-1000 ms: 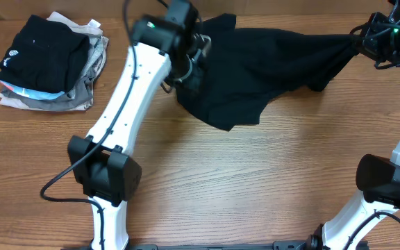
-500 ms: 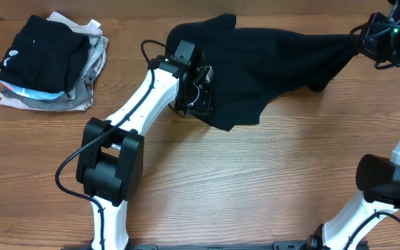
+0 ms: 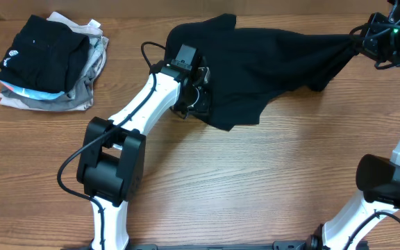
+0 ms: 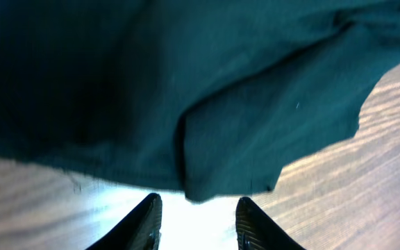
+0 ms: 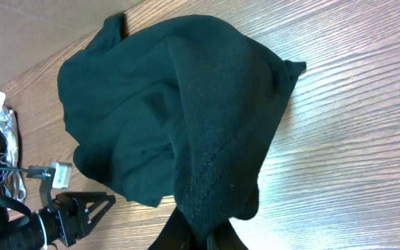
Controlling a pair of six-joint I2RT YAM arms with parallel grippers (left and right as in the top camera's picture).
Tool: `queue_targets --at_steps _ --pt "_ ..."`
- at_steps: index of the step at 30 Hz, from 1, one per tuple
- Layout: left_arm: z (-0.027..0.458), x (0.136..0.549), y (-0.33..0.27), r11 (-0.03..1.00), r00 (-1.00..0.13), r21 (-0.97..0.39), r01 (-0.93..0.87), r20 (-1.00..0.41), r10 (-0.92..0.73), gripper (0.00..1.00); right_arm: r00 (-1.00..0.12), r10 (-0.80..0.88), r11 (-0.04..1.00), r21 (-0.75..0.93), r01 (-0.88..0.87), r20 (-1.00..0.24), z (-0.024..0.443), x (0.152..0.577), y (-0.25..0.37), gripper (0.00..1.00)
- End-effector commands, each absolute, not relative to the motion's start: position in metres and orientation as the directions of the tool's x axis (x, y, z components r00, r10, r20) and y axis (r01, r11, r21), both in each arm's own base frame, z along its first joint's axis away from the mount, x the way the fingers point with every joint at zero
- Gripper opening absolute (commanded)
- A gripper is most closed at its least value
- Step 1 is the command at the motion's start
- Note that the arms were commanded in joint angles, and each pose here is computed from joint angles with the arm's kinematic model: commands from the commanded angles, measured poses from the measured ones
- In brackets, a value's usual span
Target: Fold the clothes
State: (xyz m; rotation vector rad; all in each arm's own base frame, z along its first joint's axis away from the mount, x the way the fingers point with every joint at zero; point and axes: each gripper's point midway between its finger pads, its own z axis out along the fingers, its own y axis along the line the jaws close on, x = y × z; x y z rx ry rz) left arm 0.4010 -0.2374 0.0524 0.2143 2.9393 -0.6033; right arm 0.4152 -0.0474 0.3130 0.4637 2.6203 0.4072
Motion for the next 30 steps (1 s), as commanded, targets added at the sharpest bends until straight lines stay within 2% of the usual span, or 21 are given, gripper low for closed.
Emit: queue_targets --at_steps 1,26,30 --pt "0.042 0.397 -0.243 0.909 -0.969 -0.353 0.222 -0.180 0.167 0.37 -0.828 0.376 0.908 0.343 0.239 -0.416 0.327 0.409 -0.050 0.04" --pt "-0.009 0.391 -0.242 0.933 -0.976 -0.291 0.212 -0.112 0.187 0.28 -0.825 0.376 0.913 0.321 0.252 -0.421 0.326 0.409 -0.056 0.05" --pt "-0.008 0.391 -0.244 0.932 -0.979 -0.303 0.199 -0.109 0.174 0.22 -0.825 0.376 0.913 0.321 0.252 -0.421 0.326 0.409 -0.056 0.05"
